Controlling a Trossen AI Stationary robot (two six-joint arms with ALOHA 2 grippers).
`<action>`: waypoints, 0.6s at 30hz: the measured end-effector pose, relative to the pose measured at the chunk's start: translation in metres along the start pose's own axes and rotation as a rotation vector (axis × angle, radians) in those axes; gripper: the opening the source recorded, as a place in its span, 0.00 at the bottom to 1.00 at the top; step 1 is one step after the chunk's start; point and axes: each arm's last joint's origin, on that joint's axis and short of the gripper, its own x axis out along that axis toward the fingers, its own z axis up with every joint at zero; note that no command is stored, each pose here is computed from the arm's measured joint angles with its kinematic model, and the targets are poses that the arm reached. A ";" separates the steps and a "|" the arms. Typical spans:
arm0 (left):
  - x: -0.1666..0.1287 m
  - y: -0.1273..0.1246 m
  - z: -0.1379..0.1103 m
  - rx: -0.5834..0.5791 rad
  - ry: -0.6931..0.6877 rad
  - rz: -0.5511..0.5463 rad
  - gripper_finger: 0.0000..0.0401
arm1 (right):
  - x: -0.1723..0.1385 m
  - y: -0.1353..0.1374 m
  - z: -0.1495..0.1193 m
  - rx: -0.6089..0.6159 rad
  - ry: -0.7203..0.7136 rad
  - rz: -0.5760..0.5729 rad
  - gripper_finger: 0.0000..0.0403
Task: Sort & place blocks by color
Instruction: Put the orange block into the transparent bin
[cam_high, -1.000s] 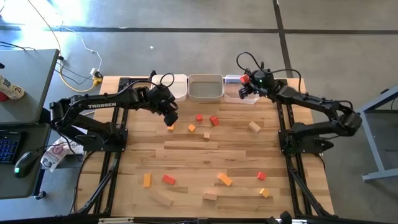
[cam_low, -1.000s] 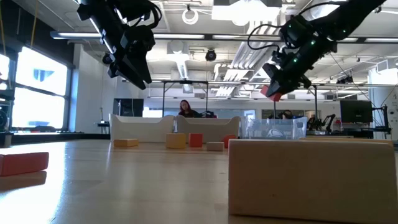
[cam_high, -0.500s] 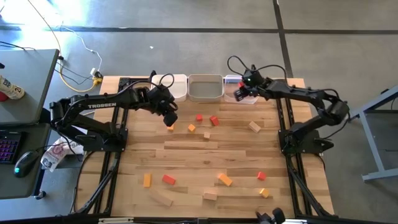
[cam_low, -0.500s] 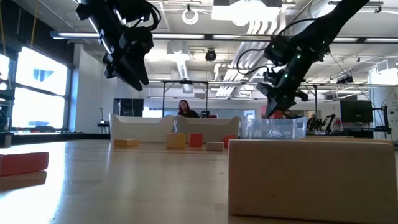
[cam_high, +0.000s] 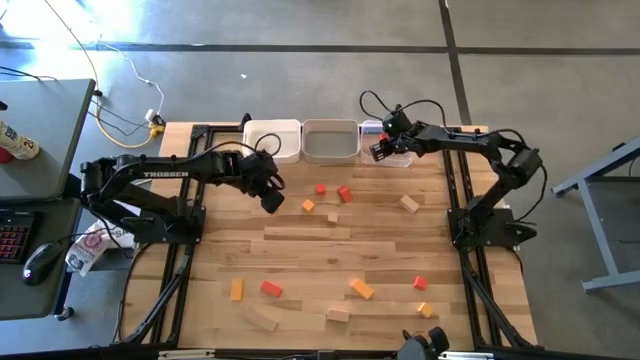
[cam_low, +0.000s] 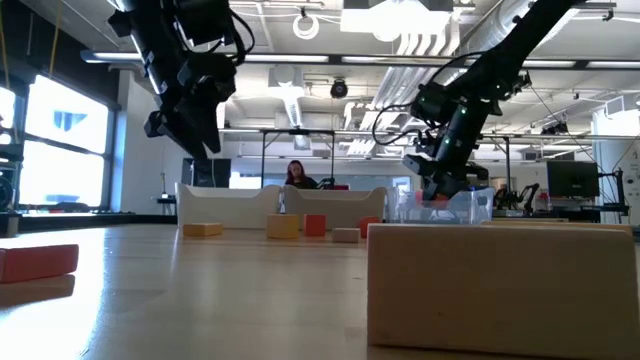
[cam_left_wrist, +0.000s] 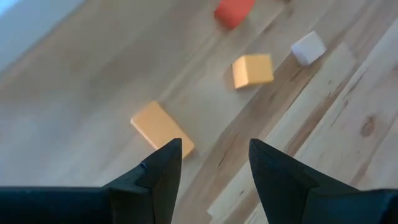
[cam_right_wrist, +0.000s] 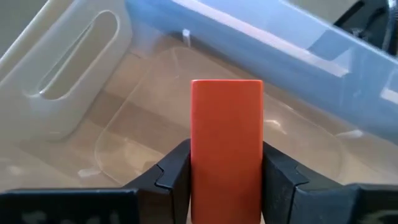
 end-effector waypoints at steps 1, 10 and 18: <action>0.002 0.001 -0.002 -0.014 0.007 0.003 0.43 | 0.001 0.000 0.001 -0.002 0.006 0.001 0.32; 0.012 0.004 -0.016 -0.083 0.003 0.102 0.43 | -0.003 0.002 0.008 -0.056 0.026 -0.003 0.33; 0.012 0.003 -0.017 -0.144 -0.031 0.138 0.43 | -0.004 0.002 0.010 -0.075 0.019 -0.006 0.46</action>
